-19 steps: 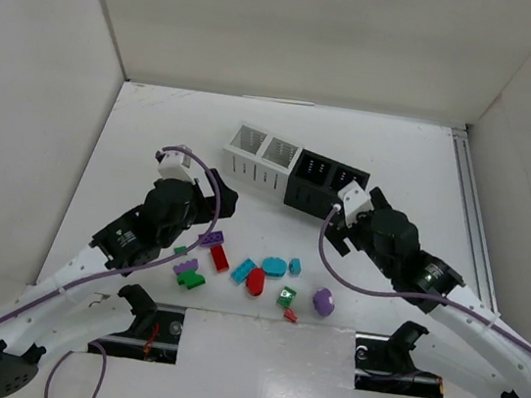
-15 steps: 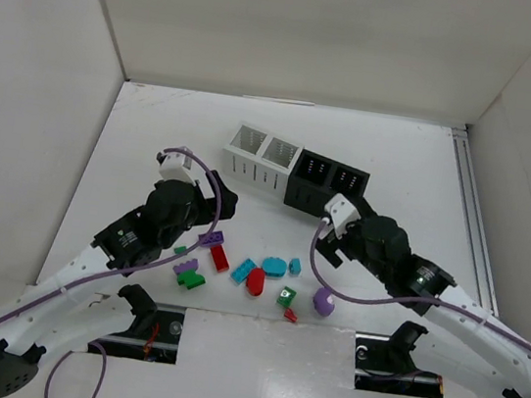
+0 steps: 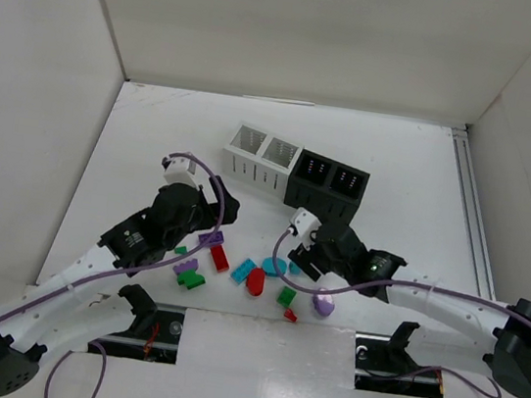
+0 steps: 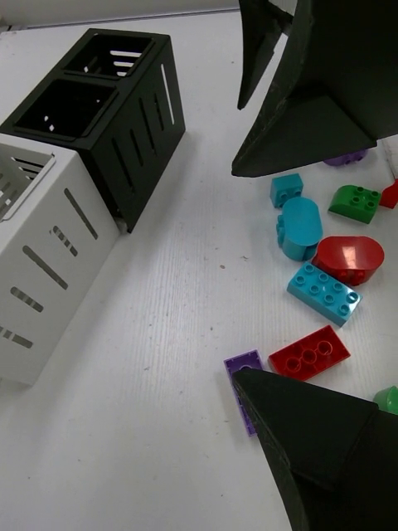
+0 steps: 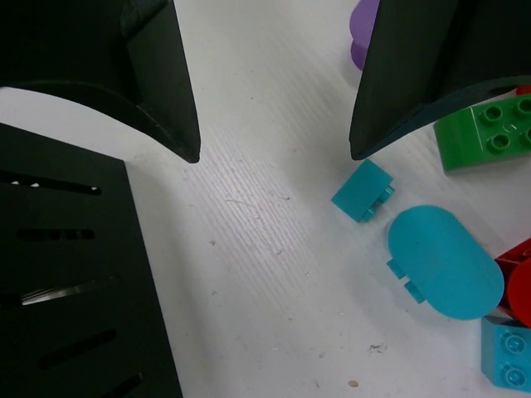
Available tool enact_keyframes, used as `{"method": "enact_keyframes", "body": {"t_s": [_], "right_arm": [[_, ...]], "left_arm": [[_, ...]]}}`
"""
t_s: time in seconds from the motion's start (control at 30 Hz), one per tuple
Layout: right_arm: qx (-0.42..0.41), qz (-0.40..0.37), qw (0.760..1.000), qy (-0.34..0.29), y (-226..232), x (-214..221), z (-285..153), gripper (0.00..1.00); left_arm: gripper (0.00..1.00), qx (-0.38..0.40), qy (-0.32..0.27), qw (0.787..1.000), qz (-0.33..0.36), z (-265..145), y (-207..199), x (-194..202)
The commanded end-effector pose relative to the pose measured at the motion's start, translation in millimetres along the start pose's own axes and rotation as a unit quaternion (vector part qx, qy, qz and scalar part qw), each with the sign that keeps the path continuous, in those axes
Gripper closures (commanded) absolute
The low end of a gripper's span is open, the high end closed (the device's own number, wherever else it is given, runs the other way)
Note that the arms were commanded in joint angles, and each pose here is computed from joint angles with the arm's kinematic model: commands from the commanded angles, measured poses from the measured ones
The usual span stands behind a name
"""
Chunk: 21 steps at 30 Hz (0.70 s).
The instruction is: Sort the legos into containers by color
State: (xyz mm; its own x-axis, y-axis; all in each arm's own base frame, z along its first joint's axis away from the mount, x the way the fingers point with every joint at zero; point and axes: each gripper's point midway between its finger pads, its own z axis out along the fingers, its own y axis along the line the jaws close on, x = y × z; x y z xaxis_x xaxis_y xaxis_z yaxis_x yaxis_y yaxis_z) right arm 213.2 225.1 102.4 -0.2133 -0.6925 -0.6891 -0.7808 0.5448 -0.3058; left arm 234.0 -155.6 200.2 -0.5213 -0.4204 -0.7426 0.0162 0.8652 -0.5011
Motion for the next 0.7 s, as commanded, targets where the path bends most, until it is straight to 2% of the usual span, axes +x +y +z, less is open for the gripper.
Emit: {"method": "enact_keyframes", "body": {"t_s": [0.0,0.07,0.33,0.53,0.67], "right_arm": [[0.007,0.043,0.998,-0.036,2,-17,9,0.23],[0.004,0.045,0.999,-0.022,5,-11,15,0.23],[-0.046,0.039,0.998,-0.012,29,-4,22,0.07],[-0.068,0.018,0.997,0.011,40,4,35,0.07],[-0.079,0.014,0.996,0.033,46,11,49,0.12]], "left_arm": [[0.00,0.012,0.005,1.000,-0.012,1,-4,3],[0.00,0.012,0.011,1.000,-0.011,1,-2,8],[0.00,0.013,0.024,1.000,-0.008,3,1,16],[0.00,0.016,0.021,1.000,-0.009,3,-1,15],[0.00,0.016,0.021,1.000,-0.009,2,1,16]]}}
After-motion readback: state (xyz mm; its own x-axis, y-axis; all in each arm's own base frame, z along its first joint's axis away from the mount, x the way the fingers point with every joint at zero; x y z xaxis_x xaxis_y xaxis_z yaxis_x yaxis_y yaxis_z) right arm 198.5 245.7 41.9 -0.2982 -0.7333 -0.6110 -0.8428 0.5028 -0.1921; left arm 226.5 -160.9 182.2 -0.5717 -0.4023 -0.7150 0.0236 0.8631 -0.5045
